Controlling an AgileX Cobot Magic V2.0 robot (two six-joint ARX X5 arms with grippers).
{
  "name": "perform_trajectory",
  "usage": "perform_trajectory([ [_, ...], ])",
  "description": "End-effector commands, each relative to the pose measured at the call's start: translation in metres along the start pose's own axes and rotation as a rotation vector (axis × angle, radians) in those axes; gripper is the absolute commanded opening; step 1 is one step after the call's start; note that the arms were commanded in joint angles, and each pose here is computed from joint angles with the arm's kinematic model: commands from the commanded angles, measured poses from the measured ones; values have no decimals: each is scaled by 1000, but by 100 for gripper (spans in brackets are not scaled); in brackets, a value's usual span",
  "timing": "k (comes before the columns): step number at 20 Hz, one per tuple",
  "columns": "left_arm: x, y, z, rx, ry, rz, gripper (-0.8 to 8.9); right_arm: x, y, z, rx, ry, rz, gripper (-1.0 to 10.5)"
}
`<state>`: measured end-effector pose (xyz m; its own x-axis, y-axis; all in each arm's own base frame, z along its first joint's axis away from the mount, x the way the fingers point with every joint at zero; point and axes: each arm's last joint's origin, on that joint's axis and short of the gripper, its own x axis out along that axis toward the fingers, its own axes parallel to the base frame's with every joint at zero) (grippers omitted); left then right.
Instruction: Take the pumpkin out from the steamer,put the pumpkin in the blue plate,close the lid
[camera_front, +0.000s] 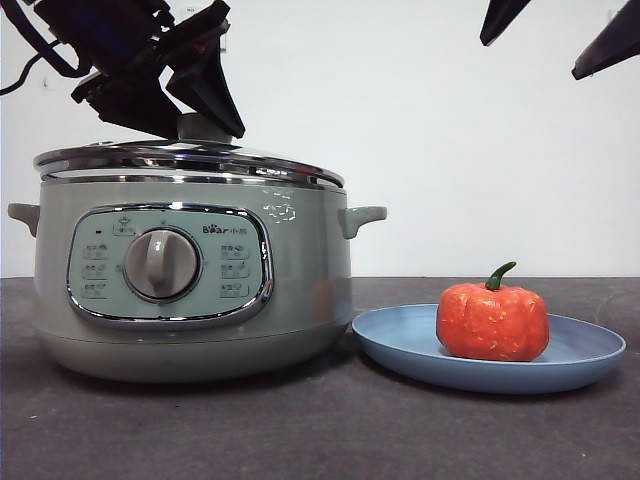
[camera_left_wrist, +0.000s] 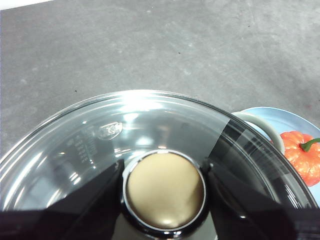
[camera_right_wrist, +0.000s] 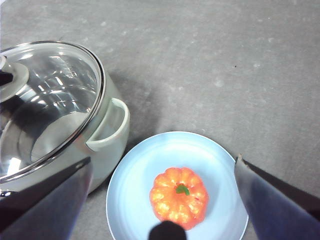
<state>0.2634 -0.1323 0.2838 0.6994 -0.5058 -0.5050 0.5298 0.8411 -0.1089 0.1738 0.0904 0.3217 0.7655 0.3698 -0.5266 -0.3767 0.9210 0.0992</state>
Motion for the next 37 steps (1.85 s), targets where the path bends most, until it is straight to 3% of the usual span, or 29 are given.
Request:
perform_trajectory([
  [1,0,-1,4,-5,-26,-9,-8,1,0,-2,6,2,-2,471],
  [16,3,-8,-1,133,15,-12,7,1,0,-5,23,36,-6,471],
  [17,3,-8,-2,130,29,-12,64,1,0,-5,23,38,-6,471],
  [19,2,-8,-4,125,45,-10,301,1,0,-5,23,38,-6,471],
  [20,2,-7,-4,124,47,-7,363,1,0,-5,23,39,-6,471],
  [23,2,-7,-3,125,42,-3,385,1,0,-5,23,39,-6,471],
  [27,-9,-9,1,128,17,-4,377,1,0,-5,21,39,-6,469],
  [30,-35,-12,3,125,16,-4,375,1,0,-5,-31,39,-6,458],
  [31,-45,-14,3,118,19,-4,371,1,0,-5,-47,39,-6,390],
  [32,-58,-15,3,99,23,-3,315,0,-1,-5,-56,35,-6,274],
  [34,-81,-18,0,102,30,-3,-27,-5,-1,-7,-64,11,-4,36],
  [35,-93,-19,-2,104,29,-2,-8,-9,-1,-10,-72,-19,-3,-17],
  [37,-114,-21,-7,104,27,20,-8,-16,-4,-21,-71,-116,-34,-12],
])
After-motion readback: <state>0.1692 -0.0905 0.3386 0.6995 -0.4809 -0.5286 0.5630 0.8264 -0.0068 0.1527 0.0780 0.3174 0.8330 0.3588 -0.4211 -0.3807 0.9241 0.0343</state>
